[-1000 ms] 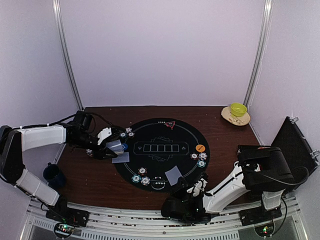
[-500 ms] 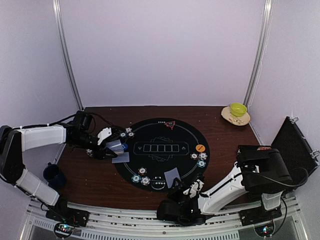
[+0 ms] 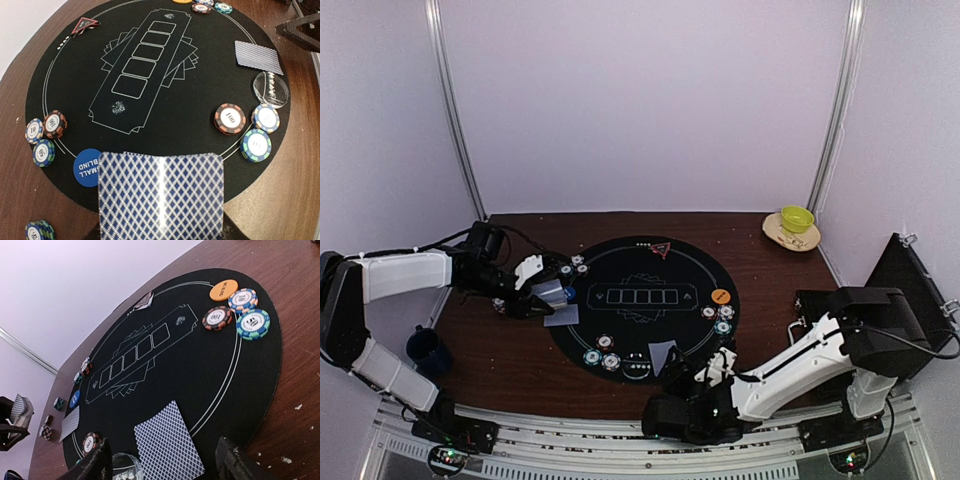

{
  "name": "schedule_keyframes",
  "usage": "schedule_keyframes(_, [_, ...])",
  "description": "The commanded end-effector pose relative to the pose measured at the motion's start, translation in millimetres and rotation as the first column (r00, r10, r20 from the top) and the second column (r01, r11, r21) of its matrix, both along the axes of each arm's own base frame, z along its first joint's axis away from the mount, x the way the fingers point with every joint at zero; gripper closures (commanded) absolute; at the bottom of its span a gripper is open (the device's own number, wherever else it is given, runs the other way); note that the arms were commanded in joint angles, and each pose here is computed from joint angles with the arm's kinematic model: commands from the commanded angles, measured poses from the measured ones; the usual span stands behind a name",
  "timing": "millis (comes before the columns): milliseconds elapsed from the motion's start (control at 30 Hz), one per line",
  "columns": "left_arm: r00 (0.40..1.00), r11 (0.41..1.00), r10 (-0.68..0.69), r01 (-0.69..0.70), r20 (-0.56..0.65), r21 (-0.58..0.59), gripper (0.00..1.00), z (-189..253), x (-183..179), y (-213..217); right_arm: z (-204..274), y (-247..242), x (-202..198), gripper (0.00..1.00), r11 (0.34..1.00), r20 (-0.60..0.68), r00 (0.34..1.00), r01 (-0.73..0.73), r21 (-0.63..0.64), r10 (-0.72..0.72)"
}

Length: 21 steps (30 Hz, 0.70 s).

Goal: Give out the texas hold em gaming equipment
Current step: Distribute the poker card in the dealer area, then pick up the poker card from the face-down deck piles.

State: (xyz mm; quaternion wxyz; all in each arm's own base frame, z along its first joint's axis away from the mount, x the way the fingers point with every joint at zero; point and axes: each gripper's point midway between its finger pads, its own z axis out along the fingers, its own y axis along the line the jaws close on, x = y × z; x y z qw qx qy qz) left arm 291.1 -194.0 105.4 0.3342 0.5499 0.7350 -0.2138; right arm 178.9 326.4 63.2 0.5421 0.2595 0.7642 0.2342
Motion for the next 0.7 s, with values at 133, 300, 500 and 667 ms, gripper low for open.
schedule_keyframes(133, [0.998, 1.0, -0.012, 0.014, 0.059, -0.027, 0.56, 15.6, 2.2, -4.3, 87.8, -14.7, 19.3, 0.2, 0.988, 0.071, 0.996, -0.05, -0.147, 0.061])
schedule_keyframes(300, [0.998, 1.0, -0.01, 0.011, 0.066, -0.021, 0.56, 17.6, 4.6, -3.8, 117.7, 15.9, 65.7, 0.16, 0.93, 0.028, 0.937, -0.341, -0.137, 0.348])
schedule_keyframes(500, [0.997, 1.0, -0.011, 0.012, 0.074, -0.016, 0.56, 23.4, 9.9, -4.8, 152.3, 82.6, 109.3, 0.11, 0.724, -0.062, 0.777, -0.609, -0.323, 0.626])
schedule_keyframes(667, [0.996, 1.0, -0.026, 0.027, 0.08, -0.014, 0.56, 29.2, 12.6, -8.4, 152.2, 146.9, 124.6, 0.1, 0.539, -0.146, 0.616, -0.762, -0.36, 0.774])
